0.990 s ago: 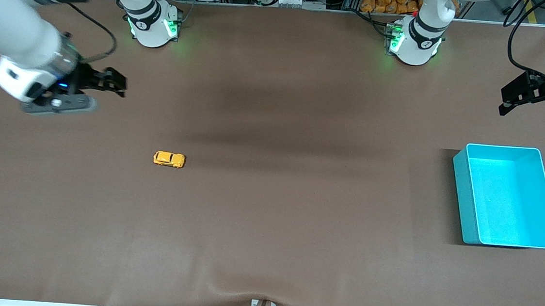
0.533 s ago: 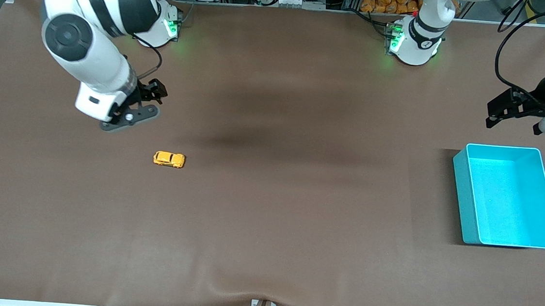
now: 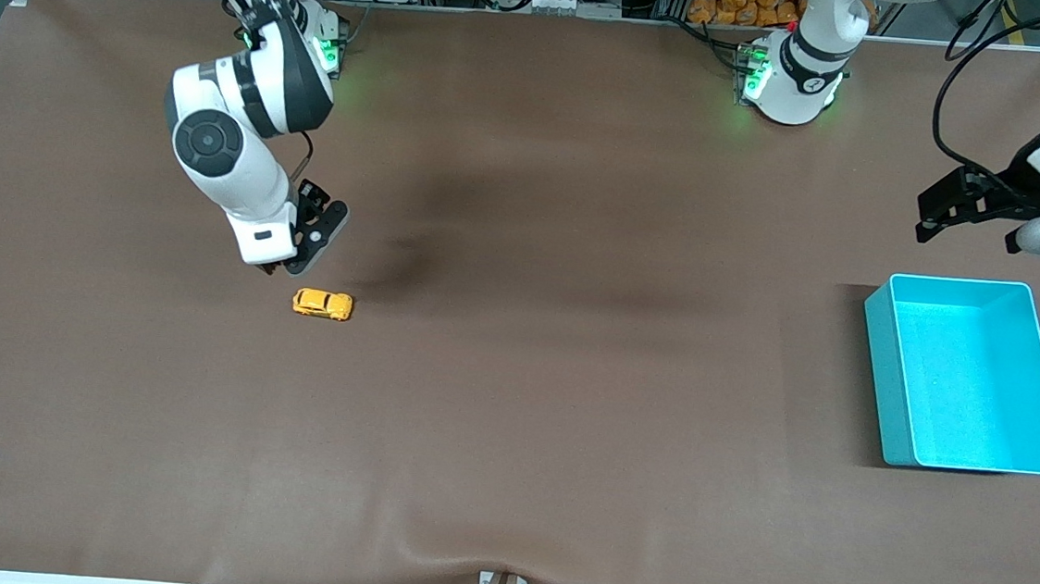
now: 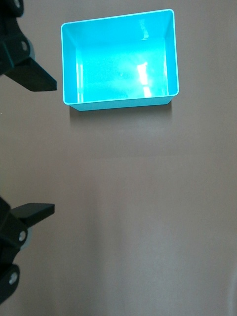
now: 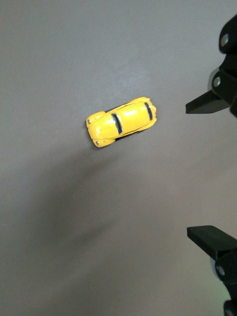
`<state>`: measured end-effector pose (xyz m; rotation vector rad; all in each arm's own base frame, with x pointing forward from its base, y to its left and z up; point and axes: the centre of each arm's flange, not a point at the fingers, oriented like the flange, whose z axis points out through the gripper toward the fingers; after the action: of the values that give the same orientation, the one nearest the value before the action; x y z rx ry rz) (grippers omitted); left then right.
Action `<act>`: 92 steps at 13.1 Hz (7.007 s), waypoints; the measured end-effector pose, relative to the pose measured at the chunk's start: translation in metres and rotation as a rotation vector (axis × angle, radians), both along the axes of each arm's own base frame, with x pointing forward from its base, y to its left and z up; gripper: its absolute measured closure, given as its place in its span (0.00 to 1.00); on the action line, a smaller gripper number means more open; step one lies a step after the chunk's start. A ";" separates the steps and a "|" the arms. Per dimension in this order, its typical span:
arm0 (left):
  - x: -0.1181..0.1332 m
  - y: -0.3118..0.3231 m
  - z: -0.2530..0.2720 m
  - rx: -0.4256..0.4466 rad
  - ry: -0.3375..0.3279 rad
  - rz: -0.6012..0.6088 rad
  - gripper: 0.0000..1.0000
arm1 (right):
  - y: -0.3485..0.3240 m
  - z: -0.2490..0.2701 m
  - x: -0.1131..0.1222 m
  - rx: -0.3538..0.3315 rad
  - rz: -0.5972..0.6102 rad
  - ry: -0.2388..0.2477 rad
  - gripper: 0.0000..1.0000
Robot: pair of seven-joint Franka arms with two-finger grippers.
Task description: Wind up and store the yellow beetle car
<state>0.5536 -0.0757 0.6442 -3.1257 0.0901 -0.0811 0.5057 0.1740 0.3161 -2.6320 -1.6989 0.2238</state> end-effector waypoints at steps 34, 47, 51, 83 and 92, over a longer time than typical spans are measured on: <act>0.038 -0.021 -0.061 -0.059 0.056 0.022 0.00 | -0.017 -0.113 0.050 0.017 0.344 -0.032 0.61; 0.058 -0.021 -0.109 -0.051 0.120 0.122 0.00 | -0.094 -0.117 0.051 -0.061 0.359 0.012 0.61; 0.074 -0.037 -0.170 -0.047 0.139 0.281 0.00 | -0.125 -0.118 0.051 -0.060 0.371 0.022 0.61; 0.074 -0.040 -0.285 -0.092 0.058 0.944 0.00 | -0.313 -0.129 0.033 -0.078 0.302 0.043 0.31; 0.075 -0.036 -0.286 -0.092 0.058 0.957 0.00 | -0.348 -0.031 0.071 0.046 0.258 0.161 0.00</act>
<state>0.6288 -0.1115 0.3583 -2.8763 -1.3922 0.0212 0.5769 -0.1742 0.2855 -2.2874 -1.9554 0.3808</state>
